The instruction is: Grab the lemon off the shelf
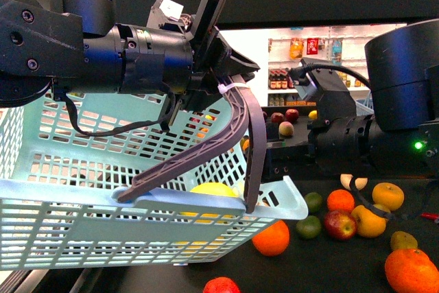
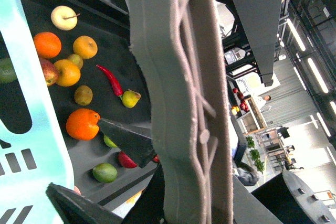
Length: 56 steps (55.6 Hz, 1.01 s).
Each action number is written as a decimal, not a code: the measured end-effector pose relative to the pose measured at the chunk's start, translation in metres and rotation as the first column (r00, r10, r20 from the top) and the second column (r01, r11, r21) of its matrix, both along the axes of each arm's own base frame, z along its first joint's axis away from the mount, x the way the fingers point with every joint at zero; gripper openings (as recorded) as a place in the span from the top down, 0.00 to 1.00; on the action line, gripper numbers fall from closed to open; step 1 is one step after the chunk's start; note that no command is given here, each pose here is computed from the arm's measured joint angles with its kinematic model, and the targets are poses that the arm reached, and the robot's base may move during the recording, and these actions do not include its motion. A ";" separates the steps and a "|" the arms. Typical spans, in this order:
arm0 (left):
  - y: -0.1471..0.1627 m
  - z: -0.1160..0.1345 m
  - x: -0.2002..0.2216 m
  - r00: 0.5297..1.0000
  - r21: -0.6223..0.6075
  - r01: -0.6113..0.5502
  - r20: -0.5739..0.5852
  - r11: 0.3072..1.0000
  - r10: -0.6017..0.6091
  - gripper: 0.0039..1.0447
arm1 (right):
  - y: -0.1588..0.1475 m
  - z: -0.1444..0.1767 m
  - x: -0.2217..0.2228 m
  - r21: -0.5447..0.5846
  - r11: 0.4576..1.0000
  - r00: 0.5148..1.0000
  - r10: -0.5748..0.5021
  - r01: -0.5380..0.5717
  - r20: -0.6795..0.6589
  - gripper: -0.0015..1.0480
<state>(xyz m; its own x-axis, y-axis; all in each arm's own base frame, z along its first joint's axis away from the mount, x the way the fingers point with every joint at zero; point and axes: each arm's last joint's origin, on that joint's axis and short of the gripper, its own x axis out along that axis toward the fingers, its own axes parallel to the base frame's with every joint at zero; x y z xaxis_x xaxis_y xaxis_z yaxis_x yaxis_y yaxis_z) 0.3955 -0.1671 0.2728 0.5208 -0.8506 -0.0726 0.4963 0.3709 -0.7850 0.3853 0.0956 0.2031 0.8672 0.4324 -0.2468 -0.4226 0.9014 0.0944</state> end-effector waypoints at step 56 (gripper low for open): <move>-0.001 0.000 0.000 1.000 -0.004 0.001 -0.007 1.000 -0.001 0.93 | -0.097 0.007 -0.286 0.023 0.901 0.870 -0.424 0.432 0.250 0.60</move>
<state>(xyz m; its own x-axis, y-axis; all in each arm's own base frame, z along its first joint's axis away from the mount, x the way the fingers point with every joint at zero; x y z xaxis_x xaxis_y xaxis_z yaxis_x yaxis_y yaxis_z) 0.3953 -0.1678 0.2726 0.5192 -0.8516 -0.0729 0.4911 0.3670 -0.7900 0.0990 -0.0013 0.2101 0.9999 0.0004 -0.0116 -0.0003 1.0000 0.0065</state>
